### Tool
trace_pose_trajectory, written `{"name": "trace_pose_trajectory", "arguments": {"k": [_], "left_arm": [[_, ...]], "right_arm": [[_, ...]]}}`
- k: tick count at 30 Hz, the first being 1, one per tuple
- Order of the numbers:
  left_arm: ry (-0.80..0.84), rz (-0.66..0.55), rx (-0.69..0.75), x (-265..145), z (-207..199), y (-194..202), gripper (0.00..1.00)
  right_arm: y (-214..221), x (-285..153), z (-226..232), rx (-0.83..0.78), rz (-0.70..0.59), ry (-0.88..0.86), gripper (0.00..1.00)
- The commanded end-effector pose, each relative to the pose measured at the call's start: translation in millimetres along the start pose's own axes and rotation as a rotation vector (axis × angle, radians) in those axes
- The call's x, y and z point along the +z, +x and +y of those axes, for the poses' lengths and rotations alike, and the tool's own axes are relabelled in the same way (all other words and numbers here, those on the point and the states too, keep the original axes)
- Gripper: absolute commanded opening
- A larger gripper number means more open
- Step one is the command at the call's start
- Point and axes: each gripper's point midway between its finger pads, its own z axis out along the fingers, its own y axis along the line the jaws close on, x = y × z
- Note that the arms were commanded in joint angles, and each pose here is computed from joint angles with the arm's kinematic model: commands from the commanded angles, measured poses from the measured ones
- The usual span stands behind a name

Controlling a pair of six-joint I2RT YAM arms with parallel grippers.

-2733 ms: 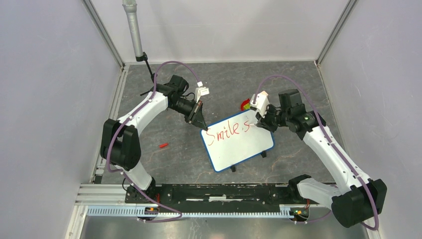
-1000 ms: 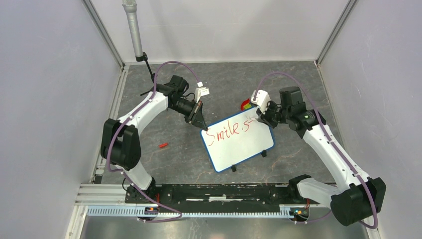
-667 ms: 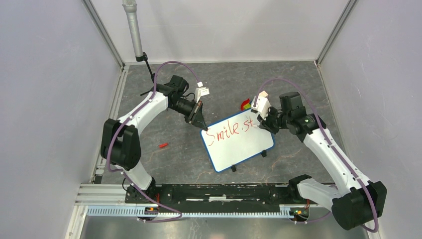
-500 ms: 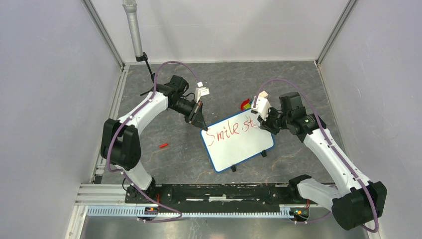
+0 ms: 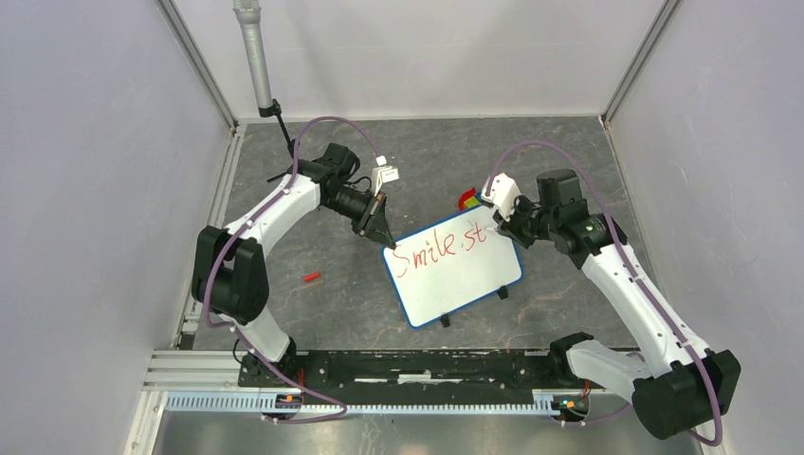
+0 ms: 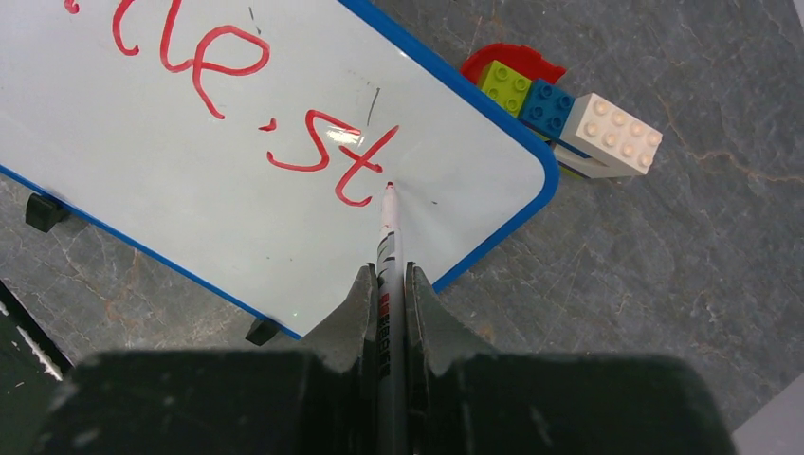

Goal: Write a sentence on the whiteboard

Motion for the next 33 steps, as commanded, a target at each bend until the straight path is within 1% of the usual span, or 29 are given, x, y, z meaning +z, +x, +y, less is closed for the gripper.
{"name": "trace_pose_trajectory", "arguments": {"k": [1,9,20,26,33], "left_arm": [[0.003,-0.011,0.059,-2,-3,-7,0.02],[0.004,-0.011,0.061,-2,-3,-7,0.02],[0.004,-0.009,0.058,-1,-1,-6,0.02],[0.003,-0.009,0.059,-1,-1,-6,0.02],[0.003,-0.008,0.057,-1,-1,-6,0.03]], "right_arm": [[-23,-12,-19,-0.018,-0.062,0.077,0.00],[-14,-6,-24,-0.014,-0.031,0.101,0.00],[-16,3,-25,-0.003,-0.041,0.090,0.00],[-18,5,-19,-0.006,-0.057,0.051,0.00],[-5,8,-6,-0.016,-0.022,-0.006,0.00]]}}
